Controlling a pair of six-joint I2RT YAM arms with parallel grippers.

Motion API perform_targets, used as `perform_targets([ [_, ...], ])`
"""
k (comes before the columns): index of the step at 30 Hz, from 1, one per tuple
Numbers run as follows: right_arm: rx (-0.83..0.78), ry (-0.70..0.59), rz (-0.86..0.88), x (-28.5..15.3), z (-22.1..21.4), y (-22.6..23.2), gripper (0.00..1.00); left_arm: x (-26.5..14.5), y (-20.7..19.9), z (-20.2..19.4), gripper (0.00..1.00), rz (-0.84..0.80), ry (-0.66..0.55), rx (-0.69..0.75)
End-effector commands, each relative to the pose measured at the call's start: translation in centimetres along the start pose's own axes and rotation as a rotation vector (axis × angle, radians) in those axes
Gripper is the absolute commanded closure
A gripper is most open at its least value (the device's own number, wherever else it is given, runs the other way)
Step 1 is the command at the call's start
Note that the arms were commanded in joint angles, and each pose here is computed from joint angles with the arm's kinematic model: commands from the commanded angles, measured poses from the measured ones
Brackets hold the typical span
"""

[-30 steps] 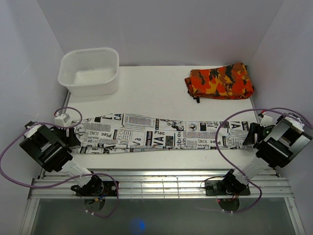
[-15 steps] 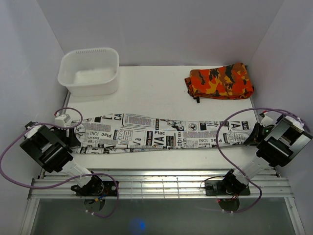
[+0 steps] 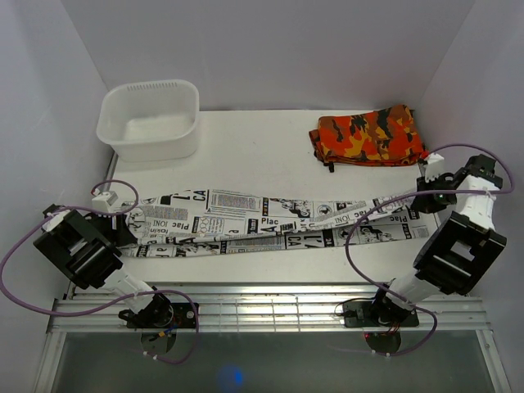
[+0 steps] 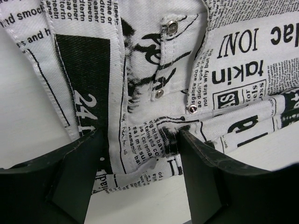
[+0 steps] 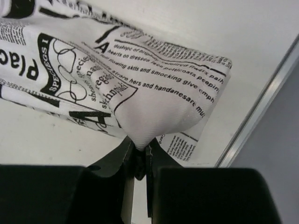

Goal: Fold and stack the trousers
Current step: Fold the trousers

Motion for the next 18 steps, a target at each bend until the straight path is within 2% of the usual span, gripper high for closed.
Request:
perform_targets([
  [1, -0.06, 0.151, -0.021, 1.9, -5.6, -0.9, 0.89, 0.2, 1.8, -1.3, 0.23, 0.086, 0.078, 0.018],
  [2, -0.02, 0.185, -0.015, 2.0, -7.2, -1.0, 0.65, 0.2, 1.8, -1.4, 0.23, 0.091, 0.083, 0.018],
  [3, 0.007, 0.207, -0.009, 2.2, -8.0, -0.9, 0.45, 0.2, 1.9, -1.4, 0.23, 0.092, 0.083, 0.019],
  [5, 0.082, 0.238, 0.015, 2.6, -9.4, -1.3, 0.14, 0.1, 2.0, -1.2, 0.23, 0.097, 0.079, 0.025],
  [6, 0.122, 0.236, 0.045, 2.5, -9.6, -1.2, 0.09, 0.1, 2.0, -1.2, 0.23, 0.095, 0.078, 0.024],
  [8, 0.201, 0.202, 0.079, 2.6, -8.9, -2.4, 0.04, 0.0, 2.1, -1.0, 0.23, 0.092, 0.076, 0.023],
  [13, 0.379, 0.132, 0.192, 2.3, -6.8, -3.3, 0.04, -0.2, 1.8, -0.7, 0.22, 0.084, 0.062, 0.023],
  [16, 0.451, 0.08, 0.211, 2.7, -5.8, -3.7, 0.11, -0.2, 1.5, -0.8, 0.22, 0.078, 0.062, 0.024],
  [18, 0.523, 0.08, 0.213, 3.2, -5.8, -3.6, 0.21, -0.1, 1.5, -1.0, 0.22, 0.076, 0.068, 0.022],
])
Point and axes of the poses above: each gripper's point midway between its finger pads, its own x axis out along the fingers, its own y axis along the line the jaws close on, z = x × y, the point moved 5 cm from there along -x, back along the fingers, and after that the axes turned 3 degrees about -x, right-handed, at the moved point
